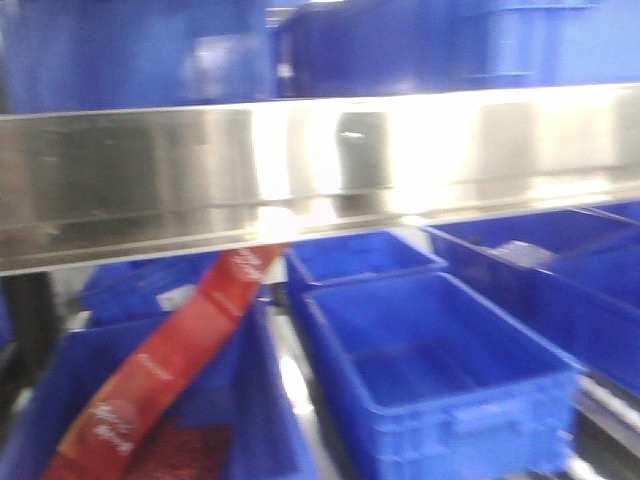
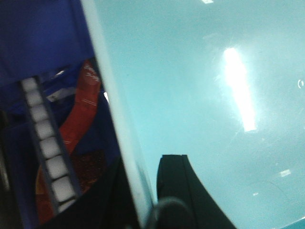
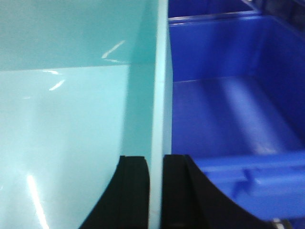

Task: Fetch blue bin and place on conveyor start
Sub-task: 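Hold the bin with both grippers while backing away from the rack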

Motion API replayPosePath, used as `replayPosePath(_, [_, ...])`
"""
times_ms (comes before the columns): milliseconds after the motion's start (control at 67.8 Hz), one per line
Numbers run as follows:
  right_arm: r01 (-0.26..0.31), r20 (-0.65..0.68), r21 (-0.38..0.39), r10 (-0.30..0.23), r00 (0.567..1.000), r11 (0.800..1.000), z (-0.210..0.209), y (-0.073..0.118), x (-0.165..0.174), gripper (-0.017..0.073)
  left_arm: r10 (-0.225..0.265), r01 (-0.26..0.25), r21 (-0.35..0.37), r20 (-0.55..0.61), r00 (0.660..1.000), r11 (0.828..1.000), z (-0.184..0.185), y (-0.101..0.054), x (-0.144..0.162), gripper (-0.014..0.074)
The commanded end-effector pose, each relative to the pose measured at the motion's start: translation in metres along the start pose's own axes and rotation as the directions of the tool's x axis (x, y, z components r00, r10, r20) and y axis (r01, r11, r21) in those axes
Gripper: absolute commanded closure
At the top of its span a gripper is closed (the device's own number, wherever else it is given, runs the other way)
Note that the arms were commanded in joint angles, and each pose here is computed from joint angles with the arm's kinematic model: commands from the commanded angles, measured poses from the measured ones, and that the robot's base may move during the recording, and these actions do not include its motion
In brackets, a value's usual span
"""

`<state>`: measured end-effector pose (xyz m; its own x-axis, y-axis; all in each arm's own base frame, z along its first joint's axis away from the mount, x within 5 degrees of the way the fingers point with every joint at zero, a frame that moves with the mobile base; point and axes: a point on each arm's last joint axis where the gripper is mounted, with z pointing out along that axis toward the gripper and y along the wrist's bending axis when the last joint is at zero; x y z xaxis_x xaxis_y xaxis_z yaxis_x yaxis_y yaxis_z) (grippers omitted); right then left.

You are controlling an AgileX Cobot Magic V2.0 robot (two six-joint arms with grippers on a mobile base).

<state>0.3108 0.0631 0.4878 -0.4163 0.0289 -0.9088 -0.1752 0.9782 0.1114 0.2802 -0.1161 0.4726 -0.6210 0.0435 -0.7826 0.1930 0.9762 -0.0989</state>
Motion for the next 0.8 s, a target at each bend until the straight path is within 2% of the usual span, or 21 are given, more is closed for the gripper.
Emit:
replayPosePath(0, [-0.004, 0.097, -0.020, 0.006, 0.995, 1.000, -0.0049, 0.0025, -0.0100, 0.0711, 0.000, -0.002, 0.052, 0.040, 0.999, 0.999, -0.0081, -0.0053, -0.0036, 0.0705])
replayPosePath(782, [-0.004, 0.097, -0.020, 0.006, 0.995, 1.000, -0.0049, 0.0025, -0.0100, 0.0711, 0.000, -0.002, 0.052, 0.040, 0.999, 0.999, -0.0081, -0.0053, -0.0036, 0.0705])
